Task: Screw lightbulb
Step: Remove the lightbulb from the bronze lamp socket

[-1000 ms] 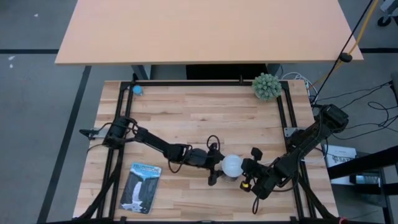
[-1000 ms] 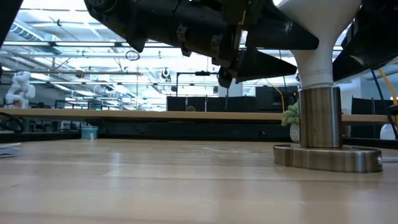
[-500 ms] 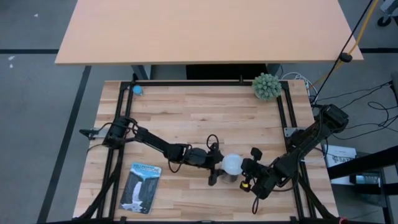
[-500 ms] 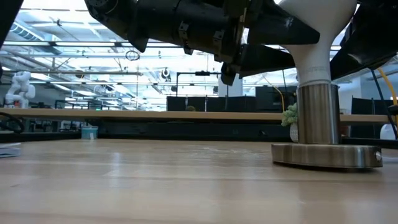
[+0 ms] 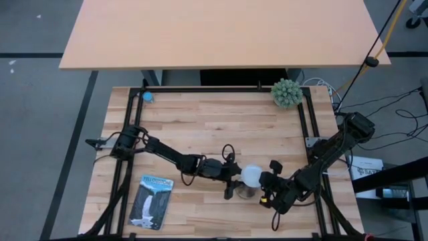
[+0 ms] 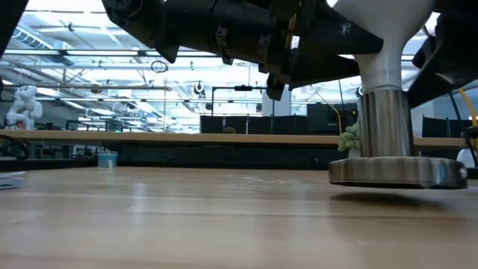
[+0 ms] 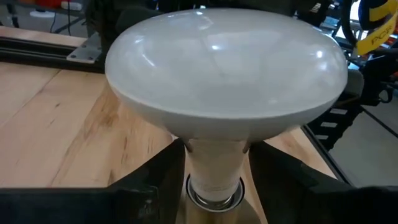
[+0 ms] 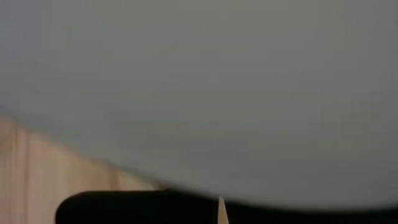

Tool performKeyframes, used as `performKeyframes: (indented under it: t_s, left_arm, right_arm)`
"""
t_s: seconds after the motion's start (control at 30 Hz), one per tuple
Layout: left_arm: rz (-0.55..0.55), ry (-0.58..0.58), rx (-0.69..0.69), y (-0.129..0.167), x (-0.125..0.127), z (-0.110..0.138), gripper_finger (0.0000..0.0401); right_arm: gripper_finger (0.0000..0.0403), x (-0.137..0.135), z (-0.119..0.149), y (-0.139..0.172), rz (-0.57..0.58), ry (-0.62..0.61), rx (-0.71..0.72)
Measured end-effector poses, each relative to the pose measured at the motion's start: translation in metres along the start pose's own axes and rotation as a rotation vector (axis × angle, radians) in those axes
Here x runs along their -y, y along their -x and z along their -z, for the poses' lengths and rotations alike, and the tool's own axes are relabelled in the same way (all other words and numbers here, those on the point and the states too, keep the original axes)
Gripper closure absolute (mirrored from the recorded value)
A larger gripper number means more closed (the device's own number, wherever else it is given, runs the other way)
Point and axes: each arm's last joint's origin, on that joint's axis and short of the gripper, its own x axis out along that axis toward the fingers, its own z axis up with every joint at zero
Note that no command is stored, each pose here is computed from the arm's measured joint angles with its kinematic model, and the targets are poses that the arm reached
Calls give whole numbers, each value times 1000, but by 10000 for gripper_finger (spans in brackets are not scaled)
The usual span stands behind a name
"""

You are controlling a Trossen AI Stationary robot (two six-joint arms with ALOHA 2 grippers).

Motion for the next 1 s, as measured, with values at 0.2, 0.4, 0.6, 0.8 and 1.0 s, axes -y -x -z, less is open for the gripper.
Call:
performKeyframes:
  t_s: [0.2,0.4,0.6,0.8,1.0]
  left_arm:
    - [0,-3,-18,0,1,2,224]
    - [-1,-19,-131,2,9,14,224]
    - [-8,-48,-166,2,7,18,224]
    - [-15,-75,-187,2,4,20,224]
    - [-59,-66,-177,1,-10,16,224]
  right_arm:
    - [403,1,3,1,-1,11,-40]
    - [403,3,9,5,18,-10,-68]
    - [403,2,9,5,11,-17,-64]
    - [403,0,11,8,1,-39,-65]
    - [403,-9,15,16,-63,-59,-70]
